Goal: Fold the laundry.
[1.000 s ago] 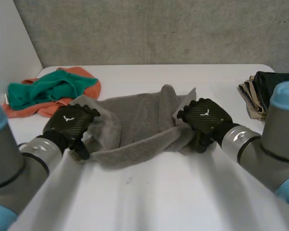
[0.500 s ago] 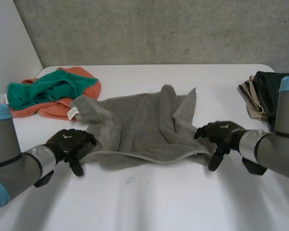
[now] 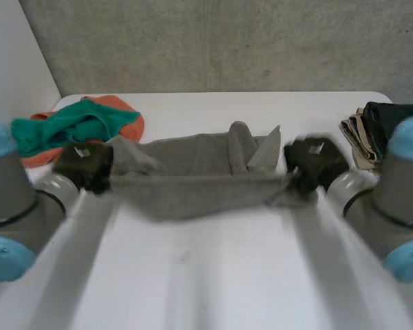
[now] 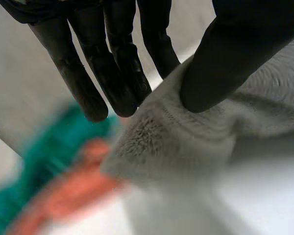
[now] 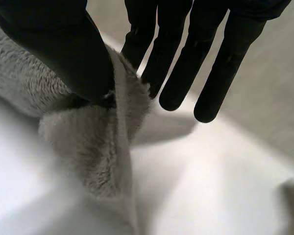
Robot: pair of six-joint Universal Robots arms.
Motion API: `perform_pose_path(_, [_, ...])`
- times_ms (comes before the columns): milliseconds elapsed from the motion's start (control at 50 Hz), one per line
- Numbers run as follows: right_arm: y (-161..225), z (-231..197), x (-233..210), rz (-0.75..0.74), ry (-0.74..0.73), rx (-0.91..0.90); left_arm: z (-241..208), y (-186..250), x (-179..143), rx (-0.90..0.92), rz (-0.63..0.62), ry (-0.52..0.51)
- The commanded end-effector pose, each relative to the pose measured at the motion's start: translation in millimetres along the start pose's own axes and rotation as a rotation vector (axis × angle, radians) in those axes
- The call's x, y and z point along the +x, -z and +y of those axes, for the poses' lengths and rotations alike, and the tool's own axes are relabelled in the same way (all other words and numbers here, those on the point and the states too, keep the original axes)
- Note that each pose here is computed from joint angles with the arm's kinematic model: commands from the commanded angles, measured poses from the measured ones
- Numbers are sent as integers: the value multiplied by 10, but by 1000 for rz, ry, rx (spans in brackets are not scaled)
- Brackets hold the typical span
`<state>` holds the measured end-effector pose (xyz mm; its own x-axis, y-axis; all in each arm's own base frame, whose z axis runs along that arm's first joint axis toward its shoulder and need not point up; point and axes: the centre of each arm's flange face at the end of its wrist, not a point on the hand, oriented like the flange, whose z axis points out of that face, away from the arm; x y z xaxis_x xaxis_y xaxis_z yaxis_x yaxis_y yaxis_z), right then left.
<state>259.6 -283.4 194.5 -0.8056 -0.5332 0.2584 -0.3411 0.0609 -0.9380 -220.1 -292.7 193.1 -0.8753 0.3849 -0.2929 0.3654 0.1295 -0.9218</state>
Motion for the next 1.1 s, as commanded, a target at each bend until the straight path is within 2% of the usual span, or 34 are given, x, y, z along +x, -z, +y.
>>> perform_pose_path(20, [539, -1181, 471, 152, 283, 234, -1260, 797, -356, 446, -134, -46])
perform_pose_path(100, [714, -1537, 544, 174, 319, 269, -1595, 1120, -445, 544, -160, -82])
perform_pose_path(240, [677, -1603, 402, 96, 373, 190, -1584, 1140, -356, 419, -99, -178])
perform_pose_path(380, [215, -1163, 311, 30, 429, 15, -1083, 490, -226, 164, -12, -273])
perform_pose_path(440, [-80, -940, 290, 13, 410, -31, -904, 88, -187, 130, 1, -297])
perform_pose_path(520, [-411, -836, 239, 30, 362, -7, -872, -400, -143, 189, -12, -305])
perform_pose_path(560, [-545, -862, 257, 62, 338, 37, -974, -574, -159, 257, -43, -312])
perform_pose_path(620, [-763, -1140, 423, 198, 293, 221, -1299, -828, -261, 434, -138, -295])
perform_pose_path(640, [-824, -1338, 525, 278, 278, 342, -1553, -833, -353, 540, -198, -268])
perform_pose_path(680, [-843, -1551, 625, 363, 259, 469, -1815, -801, -440, 657, -254, -226])
perform_pose_path(700, [-812, -1772, 712, 434, 249, 603, -1954, -769, -484, 723, -286, -198])
perform_pose_path(740, [-752, -1953, 771, 476, 250, 712, -2293, -627, -595, 883, -352, -139])
perform_pose_path(780, [-655, -2171, 837, 506, 261, 864, -2507, -476, -661, 987, -384, -109])
perform_pose_path(840, [-586, -2263, 829, 481, 280, 931, -2612, -360, -690, 1031, -390, -112])
perform_pose_path(920, [-571, -2140, 774, 390, 297, 863, -2540, -302, -663, 987, -355, -117])
perform_pose_path(980, [-592, -1908, 751, 323, 302, 744, -2304, -281, -609, 882, -306, -113])
perform_pose_path(1100, [-633, -1247, 657, 184, 283, 489, -1486, -314, -341, 636, -157, -114])
